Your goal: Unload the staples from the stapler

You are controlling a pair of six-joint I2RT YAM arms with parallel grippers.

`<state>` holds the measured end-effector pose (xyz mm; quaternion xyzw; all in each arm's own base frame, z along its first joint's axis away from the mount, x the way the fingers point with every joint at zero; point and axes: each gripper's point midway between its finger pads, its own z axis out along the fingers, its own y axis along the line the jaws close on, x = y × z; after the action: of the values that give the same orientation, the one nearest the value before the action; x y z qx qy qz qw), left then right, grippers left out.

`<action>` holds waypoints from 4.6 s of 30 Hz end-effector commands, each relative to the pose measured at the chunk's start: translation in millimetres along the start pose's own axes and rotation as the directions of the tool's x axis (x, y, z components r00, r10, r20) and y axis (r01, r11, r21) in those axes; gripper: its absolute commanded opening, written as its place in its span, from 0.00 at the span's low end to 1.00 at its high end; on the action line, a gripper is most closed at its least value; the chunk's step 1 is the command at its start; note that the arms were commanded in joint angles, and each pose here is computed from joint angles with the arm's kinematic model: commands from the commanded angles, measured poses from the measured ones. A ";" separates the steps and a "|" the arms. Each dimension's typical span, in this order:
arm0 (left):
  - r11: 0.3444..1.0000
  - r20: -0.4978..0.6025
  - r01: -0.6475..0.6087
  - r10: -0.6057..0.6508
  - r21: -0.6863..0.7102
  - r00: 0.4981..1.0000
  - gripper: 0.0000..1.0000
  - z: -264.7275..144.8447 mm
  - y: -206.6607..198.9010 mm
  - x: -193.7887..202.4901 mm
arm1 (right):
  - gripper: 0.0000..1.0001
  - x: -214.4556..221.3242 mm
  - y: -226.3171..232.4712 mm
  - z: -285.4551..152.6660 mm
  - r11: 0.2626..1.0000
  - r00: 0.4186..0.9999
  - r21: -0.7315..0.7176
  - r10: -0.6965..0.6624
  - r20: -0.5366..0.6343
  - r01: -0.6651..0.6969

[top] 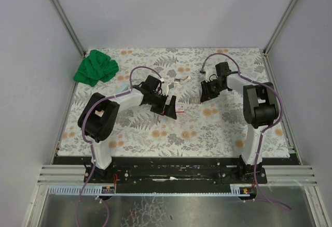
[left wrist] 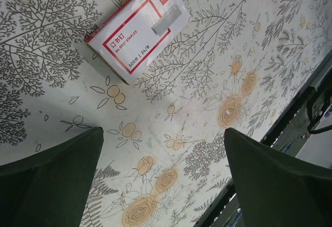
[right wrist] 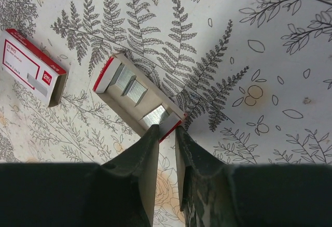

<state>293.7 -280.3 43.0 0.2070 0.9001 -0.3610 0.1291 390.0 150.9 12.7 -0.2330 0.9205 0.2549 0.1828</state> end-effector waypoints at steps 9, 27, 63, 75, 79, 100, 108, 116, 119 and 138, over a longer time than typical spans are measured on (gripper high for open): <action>1.000 0.041 -0.023 0.023 0.010 0.999 1.00 2.0 0.5 -20.4 | 0.25 8.7 28.1 -6.5 0.996 0.996 0.000 -0.087 -0.016 0.087; 0.999 0.057 -0.022 0.020 0.025 0.998 1.00 17.9 4.7 -35.4 | 0.25 16.9 44.4 5.9 0.998 0.998 -0.039 -0.053 -0.035 0.051; 0.999 0.028 0.021 -0.022 0.046 0.999 1.00 33.5 6.6 -19.0 | 0.24 29.8 53.1 10.3 0.997 0.996 -0.060 -0.051 -0.068 0.047; 0.998 0.022 0.015 -0.017 0.054 1.000 1.00 35.4 2.8 -15.9 | 0.25 25.6 55.1 12.2 0.998 0.998 -0.063 -0.009 -0.059 0.005; 0.998 0.020 0.012 -0.013 0.056 1.000 1.00 35.9 1.6 -15.3 | 0.25 25.4 57.3 14.4 0.998 0.998 -0.069 0.004 -0.062 -0.008; 1.000 0.040 -0.001 0.003 -0.030 0.999 1.00 33.6 20.1 -22.9 | 0.24 16.7 43.9 7.5 0.992 0.992 0.025 -0.120 -0.045 0.121; 0.999 0.027 0.009 -0.008 -0.035 1.000 1.00 37.8 24.8 -24.1 | 0.23 15.5 39.7 4.5 0.988 0.988 0.049 -0.145 -0.048 0.147; 1.000 0.026 0.030 -0.030 -0.005 0.999 1.00 39.1 18.7 -26.8 | 0.23 15.7 45.8 3.7 0.989 0.989 0.017 -0.143 -0.048 0.144; 0.999 0.034 0.031 -0.030 -0.029 0.999 1.00 39.1 22.6 -28.9 | 0.23 16.6 44.9 3.3 0.988 0.987 0.019 -0.153 -0.053 0.154; 0.995 0.066 0.066 -0.061 -0.080 0.996 1.00 39.3 32.5 -42.5 | 0.22 15.0 41.3 0.9 0.983 0.983 0.040 -0.176 -0.055 0.178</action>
<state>350.6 -314.6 41.3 0.1864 0.8915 -0.3717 0.1796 356.2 180.9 11.1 -0.3097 0.9060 0.2253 0.1803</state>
